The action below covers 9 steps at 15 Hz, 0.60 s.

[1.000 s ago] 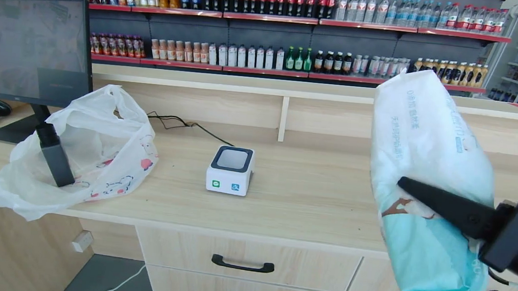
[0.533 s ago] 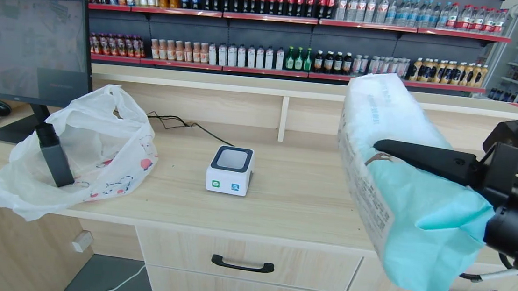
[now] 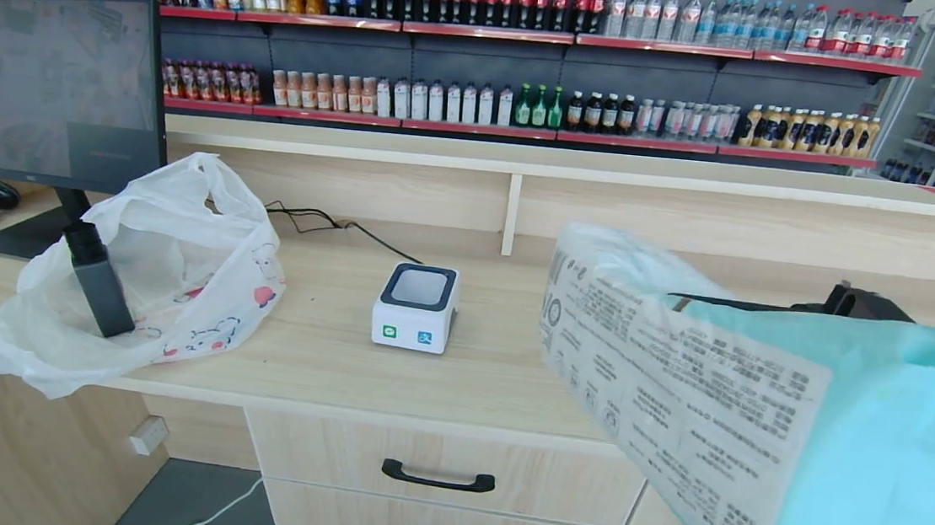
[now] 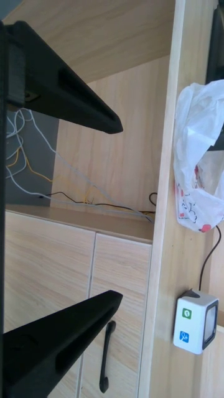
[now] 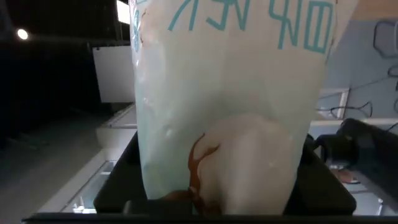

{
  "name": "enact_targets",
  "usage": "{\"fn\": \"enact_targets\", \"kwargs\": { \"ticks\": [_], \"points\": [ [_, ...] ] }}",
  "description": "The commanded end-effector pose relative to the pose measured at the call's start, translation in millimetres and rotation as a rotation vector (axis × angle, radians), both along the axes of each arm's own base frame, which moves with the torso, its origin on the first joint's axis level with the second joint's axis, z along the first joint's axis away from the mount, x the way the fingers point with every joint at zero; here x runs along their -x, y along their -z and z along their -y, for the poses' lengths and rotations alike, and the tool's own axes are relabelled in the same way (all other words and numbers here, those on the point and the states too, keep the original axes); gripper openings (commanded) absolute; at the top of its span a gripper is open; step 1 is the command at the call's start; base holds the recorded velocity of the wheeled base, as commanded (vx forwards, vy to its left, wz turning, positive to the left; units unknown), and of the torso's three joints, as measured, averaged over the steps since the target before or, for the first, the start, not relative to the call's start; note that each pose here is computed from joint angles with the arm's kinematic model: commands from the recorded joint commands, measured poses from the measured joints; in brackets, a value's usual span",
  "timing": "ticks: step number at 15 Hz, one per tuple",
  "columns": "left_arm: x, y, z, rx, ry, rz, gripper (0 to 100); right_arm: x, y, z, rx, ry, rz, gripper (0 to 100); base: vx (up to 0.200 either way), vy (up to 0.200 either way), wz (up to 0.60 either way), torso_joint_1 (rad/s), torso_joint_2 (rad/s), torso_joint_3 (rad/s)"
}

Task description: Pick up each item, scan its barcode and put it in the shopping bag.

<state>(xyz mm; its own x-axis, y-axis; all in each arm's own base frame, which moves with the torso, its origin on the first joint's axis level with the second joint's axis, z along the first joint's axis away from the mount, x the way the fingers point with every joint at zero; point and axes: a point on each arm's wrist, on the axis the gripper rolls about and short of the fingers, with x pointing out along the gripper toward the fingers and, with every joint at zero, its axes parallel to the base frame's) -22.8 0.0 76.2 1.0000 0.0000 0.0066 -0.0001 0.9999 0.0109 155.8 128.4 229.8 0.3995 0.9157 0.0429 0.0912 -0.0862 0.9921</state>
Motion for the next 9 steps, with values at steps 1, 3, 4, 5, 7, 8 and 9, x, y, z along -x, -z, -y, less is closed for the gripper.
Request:
{"fn": "enact_targets", "kwargs": {
  "ticks": [1, 3, 4, 5, 7, 8, 9],
  "points": [
    [0.0, -0.1, 0.0, 0.000, 0.000, 0.001, 100, 3.2, 4.3, 1.7, -0.044, -0.028, -0.077, 0, 0.000, 0.000, 0.00, 0.000, 0.00, 0.000],
    [0.0, -0.1, 0.0, 0.000, 0.000, 0.001, 100, 0.4, 4.2, -1.2, -0.131, -0.064, -0.153, 0, 0.000, 0.000, 0.00, 0.000, 0.00, 0.000],
    [0.0, -0.1, 0.0, 0.000, 0.000, 0.001, 100, 2.5, 10.5, -0.8, -0.149, -0.118, -0.209, 0, 0.000, 0.000, 0.00, 0.000, 0.00, 0.000],
    [0.0, -0.1, 0.0, 0.000, 0.000, 0.001, 100, 5.2, 13.6, 0.3, -0.158, -0.162, -0.249, 0, 0.000, 0.000, 0.00, 0.000, 0.00, 0.000],
    [0.0, -0.1, 0.0, 0.000, 0.000, 0.001, 100, 12.7, 17.9, 3.4, -0.194, -0.270, -0.354, 0, 0.000, 0.000, 0.00, 0.000, 0.00, 0.000],
    [0.0, -0.1, 0.0, 0.000, 0.000, 0.001, 100, 11.7, 21.0, -1.9, -0.225, -0.327, -0.423, 0, 0.000, 0.000, 0.00, 0.000, 0.00, 0.000],
    [0.0, -0.1, 0.0, 0.000, 0.000, 0.001, 100, 6.6, 21.9, -5.8, -0.249, -0.337, -0.464, 0, 0.000, 0.000, 0.00, 0.000, 0.00, 0.000]
  ]
}}
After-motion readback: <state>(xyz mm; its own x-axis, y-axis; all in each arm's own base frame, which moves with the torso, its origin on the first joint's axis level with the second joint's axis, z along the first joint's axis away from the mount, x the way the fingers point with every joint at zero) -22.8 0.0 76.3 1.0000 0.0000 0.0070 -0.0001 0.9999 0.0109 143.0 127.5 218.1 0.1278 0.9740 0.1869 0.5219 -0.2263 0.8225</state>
